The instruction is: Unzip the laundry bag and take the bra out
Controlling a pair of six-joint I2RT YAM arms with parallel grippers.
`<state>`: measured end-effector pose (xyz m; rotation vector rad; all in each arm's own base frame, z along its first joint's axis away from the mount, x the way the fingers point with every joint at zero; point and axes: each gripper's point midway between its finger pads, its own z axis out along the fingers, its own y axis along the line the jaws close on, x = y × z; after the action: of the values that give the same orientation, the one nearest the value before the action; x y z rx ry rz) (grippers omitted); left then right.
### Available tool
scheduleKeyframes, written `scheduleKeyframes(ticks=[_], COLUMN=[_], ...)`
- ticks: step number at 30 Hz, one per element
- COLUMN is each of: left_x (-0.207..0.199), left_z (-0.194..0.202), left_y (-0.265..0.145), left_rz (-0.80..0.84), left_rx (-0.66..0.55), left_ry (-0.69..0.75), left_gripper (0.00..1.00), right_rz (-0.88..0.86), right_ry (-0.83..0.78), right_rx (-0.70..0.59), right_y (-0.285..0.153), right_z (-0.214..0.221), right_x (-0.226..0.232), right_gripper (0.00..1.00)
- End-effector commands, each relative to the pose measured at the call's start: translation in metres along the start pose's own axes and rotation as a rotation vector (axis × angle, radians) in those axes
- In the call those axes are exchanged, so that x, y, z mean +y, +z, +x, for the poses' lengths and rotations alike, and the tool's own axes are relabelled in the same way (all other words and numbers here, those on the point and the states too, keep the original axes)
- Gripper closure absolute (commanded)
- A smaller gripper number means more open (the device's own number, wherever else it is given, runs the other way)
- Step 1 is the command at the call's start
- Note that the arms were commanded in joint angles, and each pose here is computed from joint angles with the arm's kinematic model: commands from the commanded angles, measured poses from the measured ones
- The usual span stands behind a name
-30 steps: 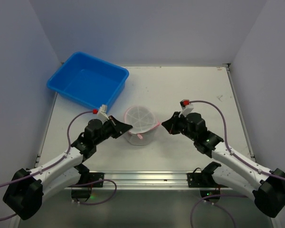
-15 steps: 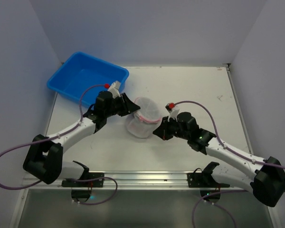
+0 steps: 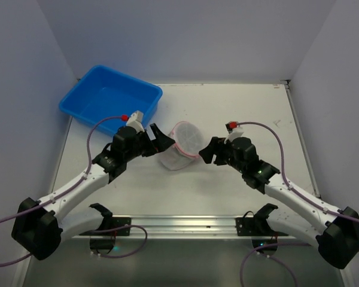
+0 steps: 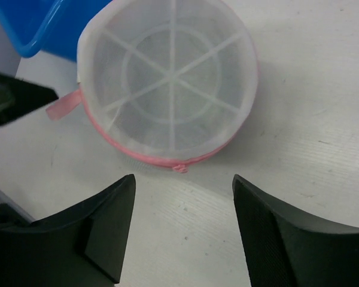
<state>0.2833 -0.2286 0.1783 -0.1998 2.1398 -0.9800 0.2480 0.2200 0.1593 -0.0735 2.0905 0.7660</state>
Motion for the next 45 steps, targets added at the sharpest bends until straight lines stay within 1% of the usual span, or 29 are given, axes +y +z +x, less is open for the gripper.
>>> scheduleKeyframes(ticks=[1, 2, 3, 4, 5, 6, 7, 9, 10, 11, 13, 16, 17, 18, 19, 20, 21, 22, 23, 25, 27, 28, 30, 32, 36, 45], left_x=[-0.009, -0.008, -0.011, -0.016, -0.018, -0.027, -0.040, -0.041, -0.052, -0.046, -0.048, -0.042, -0.038, -0.037, -0.037, -0.037, -0.035, -0.037, -0.039, -0.037, -0.040, -0.036, -0.039, -0.039, -0.045, -0.055], left_z=[0.007, 0.008, 0.019, 0.015, 0.017, 0.026, 0.020, 0.032, 0.026, 0.030, 0.029, 0.030, 0.032, 0.033, 0.033, 0.033, 0.035, 0.034, 0.031, 0.033, 0.030, 0.033, 0.032, 0.034, 0.037, 0.038], left_y=[-0.005, -0.004, -0.003, 0.001, 0.006, 0.009, 0.013, 0.031, 0.036, 0.046, 0.054, 0.065, 0.068, 0.069, 0.069, 0.068, 0.067, 0.065, 0.061, 0.056, 0.049, 0.047, 0.042, 0.036, 0.029, 0.014], left_rz=[-0.004, -0.012, -0.001, 0.013, 0.017, 0.036, 0.067, 0.047, 0.066, 0.036, 0.028, -0.007, -0.019, -0.023, -0.023, -0.019, -0.021, -0.014, -0.004, -0.005, 0.012, 0.006, 0.021, 0.031, 0.073, 0.136], left_rx=[-0.067, -0.081, -0.057, -0.090, -0.094, -0.079, -0.099, -0.050, -0.052, -0.041, -0.051, -0.056, -0.056, -0.054, -0.055, -0.056, -0.054, -0.057, -0.065, -0.066, -0.077, -0.072, -0.072, -0.062, -0.048, -0.039], left_ry=[-0.110, -0.128, -0.138, -0.155, -0.178, -0.176, -0.176, -0.168, -0.167, -0.165, -0.165, -0.163, -0.165, -0.170, -0.175, -0.179, -0.180, -0.184, -0.188, -0.191, -0.194, -0.193, -0.191, -0.193, -0.206, -0.222], left_gripper=[0.02, 0.04, 0.05, 0.07, 0.08, 0.09, 0.10, 0.11, 0.11, 0.12, 0.14, 0.25, 0.34, 0.40, 0.46, 0.61, 0.69, 0.76, 0.89, 0.99, 1.00, 1.00, 1.00, 1.00, 1.00, 1.00], right_rz=[0.066, 0.068, 0.063, 0.063, 0.059, 0.055, 0.053, 0.053, 0.047, 0.043, 0.033, -0.004, -0.018, -0.044, -0.064, -0.074, -0.098, -0.121, -0.137, -0.175, -0.223, -0.246, -0.253, -0.257, -0.261, -0.294], right_ry=[0.019, 0.024, 0.029, 0.036, 0.044, 0.054, 0.059, 0.071, 0.072, 0.074, 0.072, 0.059, 0.047, 0.041, 0.035, 0.027, 0.022, 0.019, 0.013, 0.006, -0.020, -0.032, -0.050, -0.063, -0.058, -0.075], right_rx=[-0.085, -0.083, -0.076, -0.071, -0.067, -0.057, -0.057, -0.049, -0.047, -0.048, -0.040, -0.048, -0.042, -0.021, -0.030, -0.029, -0.008, -0.018, -0.006, 0.011, 0.047, 0.045, 0.055, 0.059, 0.073, 0.068], right_y=[-0.001, 0.000, 0.001, 0.002, 0.002, 0.004, 0.004, 0.005, 0.005, 0.004, 0.003, 0.004, 0.004, 0.005, 0.005, 0.006, 0.007, 0.008, 0.010, 0.011, 0.013, 0.013, 0.016, 0.017, 0.022, 0.024], right_z=[-0.028, -0.029, -0.028, -0.026, -0.025, -0.021, -0.019, -0.015, -0.013, -0.012, -0.007, -0.007, -0.005, 0.001, -0.001, 0.000, 0.007, 0.005, 0.010, 0.016, 0.025, 0.025, 0.027, 0.028, 0.031, 0.027], right_x=[-0.007, -0.007, -0.006, -0.006, -0.006, -0.006, -0.007, -0.008, -0.008, -0.007, -0.008, -0.004, -0.002, 0.001, 0.005, 0.005, 0.007, 0.011, 0.012, 0.017, 0.022, 0.026, 0.026, 0.026, 0.026, 0.033], right_gripper=[0.29, 0.28, 0.26, 0.22, 0.20, 0.18, 0.14, 0.11, 0.09, 0.08, 0.07, 0.07, 0.08, 0.09, 0.12, 0.13, 0.14, 0.18, 0.20, 0.25, 0.29, 0.32, 0.34, 0.39, 0.43, 0.48])
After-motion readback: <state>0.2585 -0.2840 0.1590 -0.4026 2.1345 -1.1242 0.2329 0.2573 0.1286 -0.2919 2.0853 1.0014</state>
